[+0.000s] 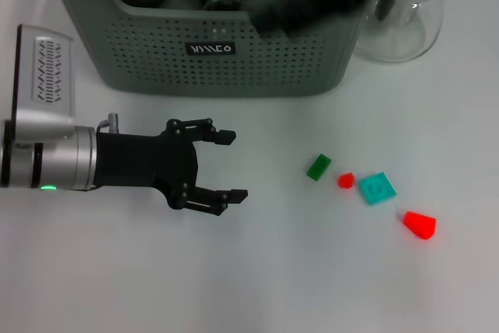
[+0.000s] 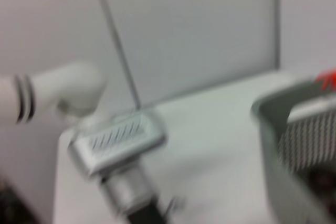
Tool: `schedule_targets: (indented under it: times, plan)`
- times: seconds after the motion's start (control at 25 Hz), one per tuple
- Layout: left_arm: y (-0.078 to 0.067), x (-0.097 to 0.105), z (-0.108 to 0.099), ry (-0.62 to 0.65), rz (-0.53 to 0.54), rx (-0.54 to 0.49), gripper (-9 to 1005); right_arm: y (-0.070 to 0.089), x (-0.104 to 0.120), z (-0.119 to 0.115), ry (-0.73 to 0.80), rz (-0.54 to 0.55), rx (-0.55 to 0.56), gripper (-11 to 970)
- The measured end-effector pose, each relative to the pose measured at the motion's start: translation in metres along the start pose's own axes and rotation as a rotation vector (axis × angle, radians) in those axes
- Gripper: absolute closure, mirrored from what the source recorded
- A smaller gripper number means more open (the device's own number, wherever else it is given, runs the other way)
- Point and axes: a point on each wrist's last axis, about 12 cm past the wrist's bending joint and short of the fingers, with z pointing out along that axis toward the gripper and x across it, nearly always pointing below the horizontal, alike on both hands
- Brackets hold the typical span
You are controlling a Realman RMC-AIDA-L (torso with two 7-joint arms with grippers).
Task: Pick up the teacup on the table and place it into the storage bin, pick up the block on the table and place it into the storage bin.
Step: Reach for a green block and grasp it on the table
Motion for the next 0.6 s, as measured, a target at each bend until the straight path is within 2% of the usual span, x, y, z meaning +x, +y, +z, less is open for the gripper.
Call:
schedule_targets:
  times: [0.12, 0.32, 0.48, 0.6]
  plan:
    - [0.001, 0.000, -0.001, 0.003, 0.001, -0.004, 105, 0.003, 0.030, -0.005, 0.105, 0.070, -0.029, 102]
    - [0.001, 0.001, -0.001, 0.007, 0.001, -0.009, 106, -0.001, 0.074, 0.001, 0.326, 0.230, 0.042, 102]
    - [0.001, 0.000, -0.001, 0.008, 0.002, -0.010, 107, -0.007, 0.090, 0.021, 0.458, 0.309, 0.092, 103]
    - [0.002, 0.000, -0.002, 0.009, 0.003, -0.011, 108, -0.015, 0.092, 0.042, 0.523, 0.312, 0.135, 103]
